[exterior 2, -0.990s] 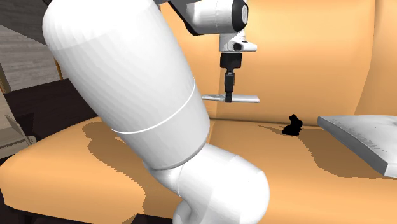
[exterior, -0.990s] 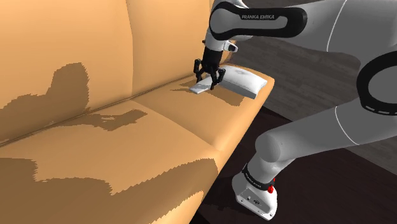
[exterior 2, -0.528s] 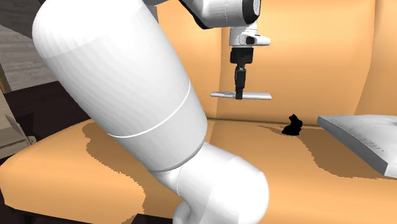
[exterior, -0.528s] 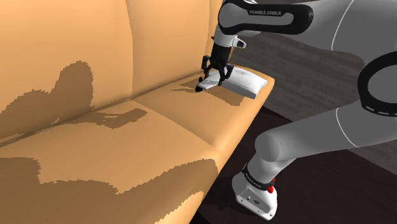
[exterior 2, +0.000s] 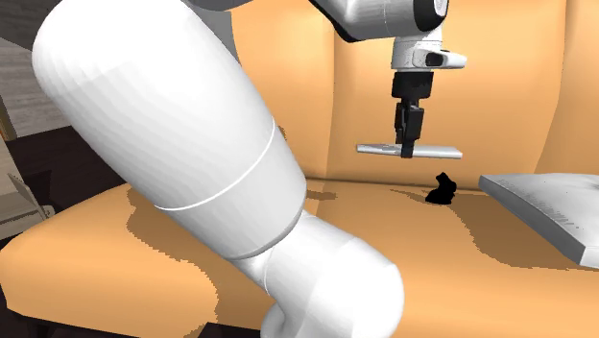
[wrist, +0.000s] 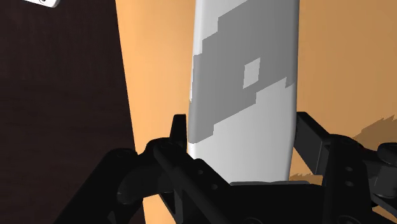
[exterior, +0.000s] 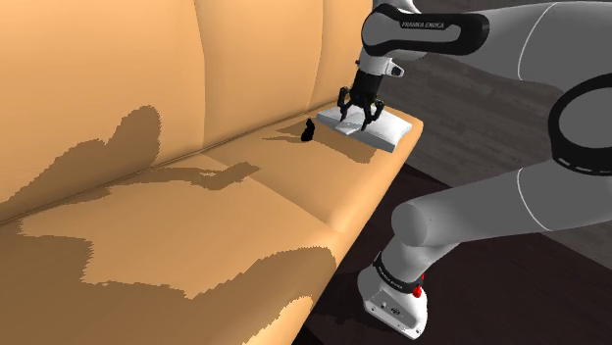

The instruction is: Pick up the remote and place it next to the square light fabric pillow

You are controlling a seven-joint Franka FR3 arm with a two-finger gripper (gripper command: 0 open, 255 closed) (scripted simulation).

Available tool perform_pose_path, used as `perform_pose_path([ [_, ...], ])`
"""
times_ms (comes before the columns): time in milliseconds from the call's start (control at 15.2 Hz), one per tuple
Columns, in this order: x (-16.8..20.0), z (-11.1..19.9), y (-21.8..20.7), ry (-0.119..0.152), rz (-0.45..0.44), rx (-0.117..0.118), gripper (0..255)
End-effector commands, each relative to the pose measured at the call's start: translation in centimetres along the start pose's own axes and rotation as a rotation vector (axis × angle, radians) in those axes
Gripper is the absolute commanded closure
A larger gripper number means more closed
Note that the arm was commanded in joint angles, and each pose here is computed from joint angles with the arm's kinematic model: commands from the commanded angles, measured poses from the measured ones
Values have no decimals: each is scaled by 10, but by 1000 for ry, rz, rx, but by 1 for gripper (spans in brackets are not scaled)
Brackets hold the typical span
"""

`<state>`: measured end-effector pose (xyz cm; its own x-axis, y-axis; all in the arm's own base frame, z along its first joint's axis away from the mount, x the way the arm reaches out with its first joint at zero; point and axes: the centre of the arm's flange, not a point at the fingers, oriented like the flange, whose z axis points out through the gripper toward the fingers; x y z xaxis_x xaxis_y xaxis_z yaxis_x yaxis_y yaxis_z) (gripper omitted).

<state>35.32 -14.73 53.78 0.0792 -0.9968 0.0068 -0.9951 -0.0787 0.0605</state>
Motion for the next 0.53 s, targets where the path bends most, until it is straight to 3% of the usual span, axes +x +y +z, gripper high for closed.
perform_pose_path([
  [0,26,1,12,0,-2,0,255],
  [462,109,3,53,0,-2,0,255],
])
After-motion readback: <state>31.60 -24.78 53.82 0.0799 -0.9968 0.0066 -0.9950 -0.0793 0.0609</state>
